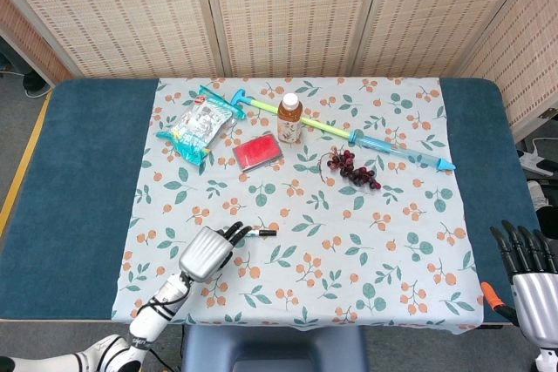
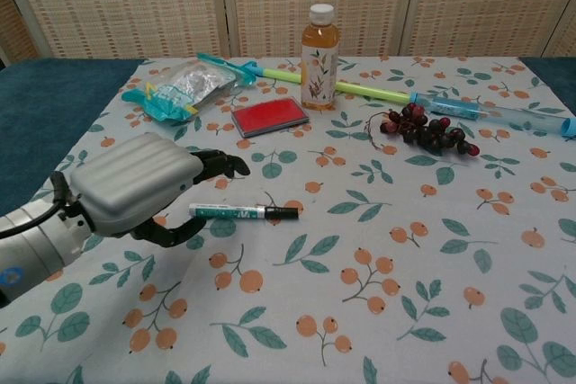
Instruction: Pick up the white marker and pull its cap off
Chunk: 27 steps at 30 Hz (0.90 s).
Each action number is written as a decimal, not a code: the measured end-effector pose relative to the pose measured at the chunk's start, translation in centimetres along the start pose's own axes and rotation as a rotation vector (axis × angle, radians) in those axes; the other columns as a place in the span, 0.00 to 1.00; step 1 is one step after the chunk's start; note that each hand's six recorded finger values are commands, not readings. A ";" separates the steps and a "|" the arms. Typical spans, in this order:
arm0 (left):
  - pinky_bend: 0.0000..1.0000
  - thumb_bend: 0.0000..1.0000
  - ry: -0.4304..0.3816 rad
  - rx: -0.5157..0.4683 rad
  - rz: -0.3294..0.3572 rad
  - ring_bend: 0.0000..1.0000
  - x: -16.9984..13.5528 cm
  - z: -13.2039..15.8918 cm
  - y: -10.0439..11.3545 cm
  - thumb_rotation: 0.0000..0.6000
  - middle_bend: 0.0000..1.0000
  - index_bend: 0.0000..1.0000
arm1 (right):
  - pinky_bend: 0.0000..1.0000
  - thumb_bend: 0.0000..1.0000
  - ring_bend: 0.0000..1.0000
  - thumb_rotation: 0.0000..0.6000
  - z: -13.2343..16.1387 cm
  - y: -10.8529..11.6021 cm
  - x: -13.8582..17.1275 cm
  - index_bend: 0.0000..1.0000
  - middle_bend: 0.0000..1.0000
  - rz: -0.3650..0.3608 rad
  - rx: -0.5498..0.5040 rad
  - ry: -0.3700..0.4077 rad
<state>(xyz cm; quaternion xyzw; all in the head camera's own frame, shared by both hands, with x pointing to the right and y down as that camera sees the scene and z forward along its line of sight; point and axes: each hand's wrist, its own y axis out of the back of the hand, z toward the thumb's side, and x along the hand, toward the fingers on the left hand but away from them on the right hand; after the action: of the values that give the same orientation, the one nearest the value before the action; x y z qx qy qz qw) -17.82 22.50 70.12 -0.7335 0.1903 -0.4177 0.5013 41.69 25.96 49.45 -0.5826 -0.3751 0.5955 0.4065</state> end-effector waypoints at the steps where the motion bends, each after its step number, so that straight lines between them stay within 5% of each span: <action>1: 0.92 0.42 -0.003 0.015 -0.004 0.70 0.6 0.2 -0.4 1.00 0.25 0.23 | 0.00 0.15 0.00 1.00 0.0 0.0 0.0 0.00 0.00 0.001 -0.001 -0.002; 12: 0.95 0.42 0.002 0.142 -0.037 0.73 3.8 0.3 -3.7 1.00 0.33 0.32 | 0.00 0.15 0.00 1.00 -0.4 -0.1 -0.4 0.00 0.00 0.019 -0.010 -0.014; 27: 0.98 0.42 0.033 0.196 -0.016 0.76 3.2 -1.6 -4.2 1.00 0.57 0.51 | 0.00 0.15 0.00 1.00 0.1 -0.5 -0.1 0.00 0.00 0.033 -0.006 0.000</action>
<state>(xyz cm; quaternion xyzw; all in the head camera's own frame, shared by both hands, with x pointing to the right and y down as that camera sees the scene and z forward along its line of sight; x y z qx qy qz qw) -17.81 21.14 75.42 -0.6753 0.1507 -0.4504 0.5642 41.60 26.03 49.96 -0.5899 -0.3672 0.6009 0.3950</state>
